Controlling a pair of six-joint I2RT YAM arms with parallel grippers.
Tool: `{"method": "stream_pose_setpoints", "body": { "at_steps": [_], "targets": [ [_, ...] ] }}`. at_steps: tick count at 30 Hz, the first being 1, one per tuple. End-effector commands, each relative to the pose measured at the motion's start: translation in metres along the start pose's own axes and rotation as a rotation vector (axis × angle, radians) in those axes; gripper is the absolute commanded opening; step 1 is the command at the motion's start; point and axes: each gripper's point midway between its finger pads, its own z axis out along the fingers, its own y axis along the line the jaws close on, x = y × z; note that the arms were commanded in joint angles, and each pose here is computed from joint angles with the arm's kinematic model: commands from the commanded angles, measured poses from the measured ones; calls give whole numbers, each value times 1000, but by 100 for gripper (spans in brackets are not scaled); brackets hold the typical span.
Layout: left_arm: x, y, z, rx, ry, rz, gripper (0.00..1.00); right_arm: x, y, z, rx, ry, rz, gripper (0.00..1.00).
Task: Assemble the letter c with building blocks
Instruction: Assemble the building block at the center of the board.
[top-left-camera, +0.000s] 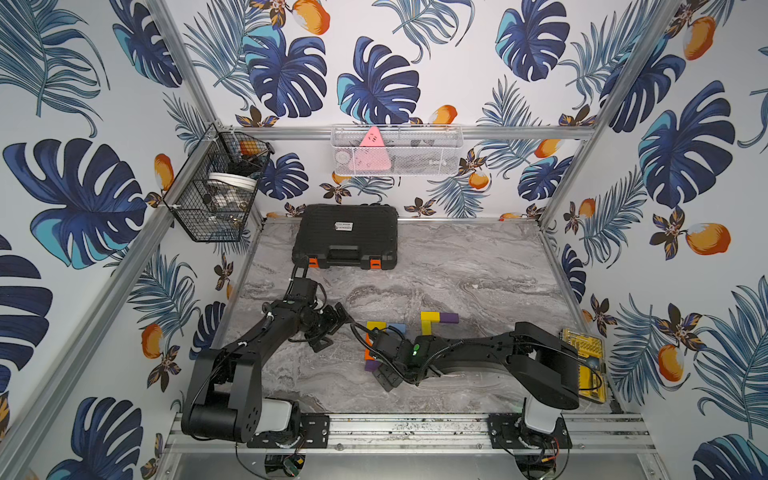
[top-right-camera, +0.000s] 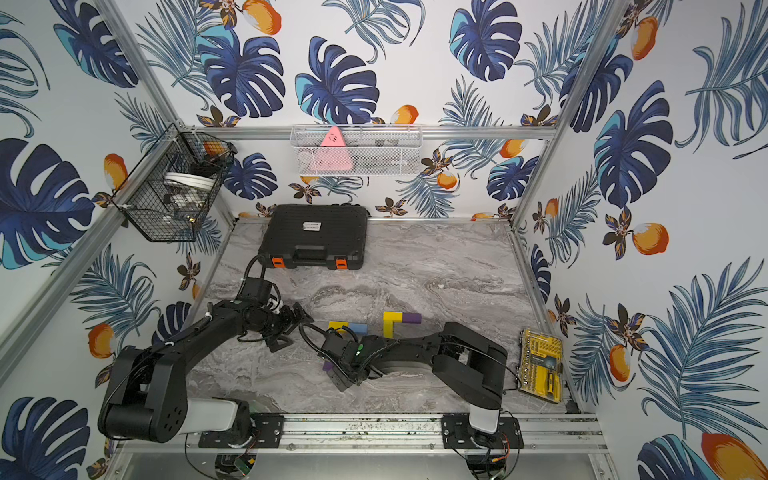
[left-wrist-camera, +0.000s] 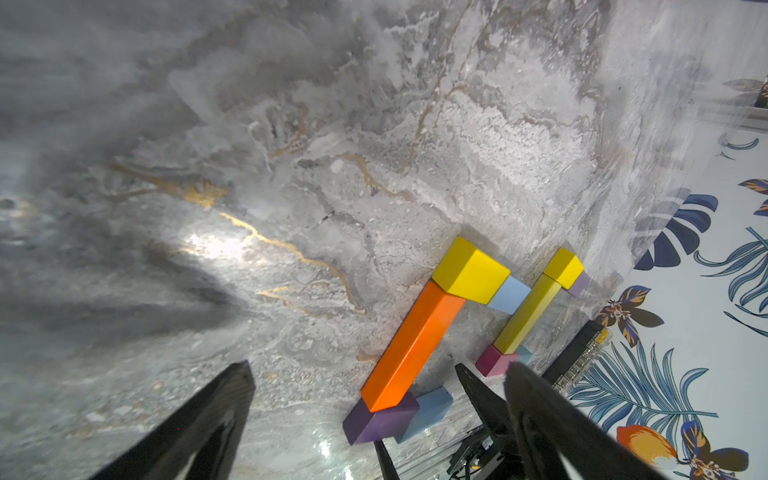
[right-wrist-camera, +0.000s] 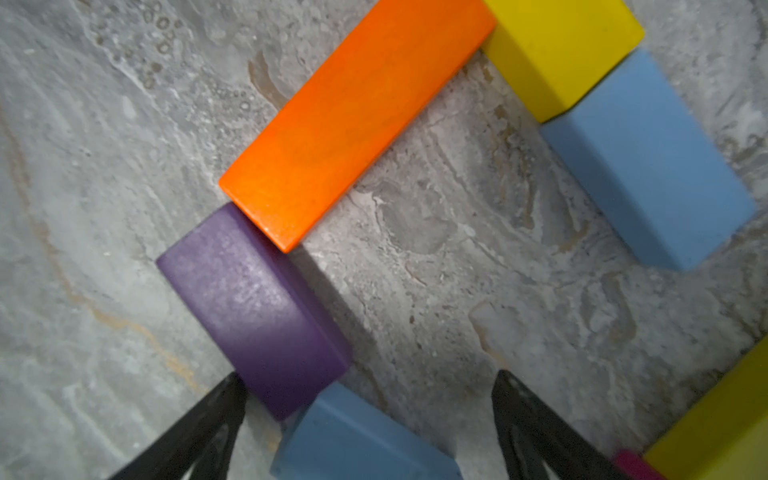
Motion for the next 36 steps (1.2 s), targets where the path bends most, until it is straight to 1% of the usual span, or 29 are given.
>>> {"method": "stream_pose_setpoints", "body": {
  "at_steps": [1, 17, 24, 28, 32, 36],
  "targets": [
    [-3, -5, -1, 12, -8, 3, 99, 14, -6, 1, 21, 49, -30, 93],
    [-2, -7, -1, 10, -6, 9, 99, 10, -13, 2, 28, 45, -10, 93],
    [-2, -9, 1, 11, -2, 11, 99, 6, -13, -21, -2, 13, 4, 93],
    [-2, -12, 1, 13, 0, 15, 99, 18, -21, -30, 9, 25, 9, 93],
    [-2, -13, 2, 13, 0, 17, 99, 39, -30, -29, 27, 58, 17, 93],
    [-2, -14, 2, 14, 0, 23, 99, 49, -33, -26, 33, 71, 32, 93]
  ]
}}
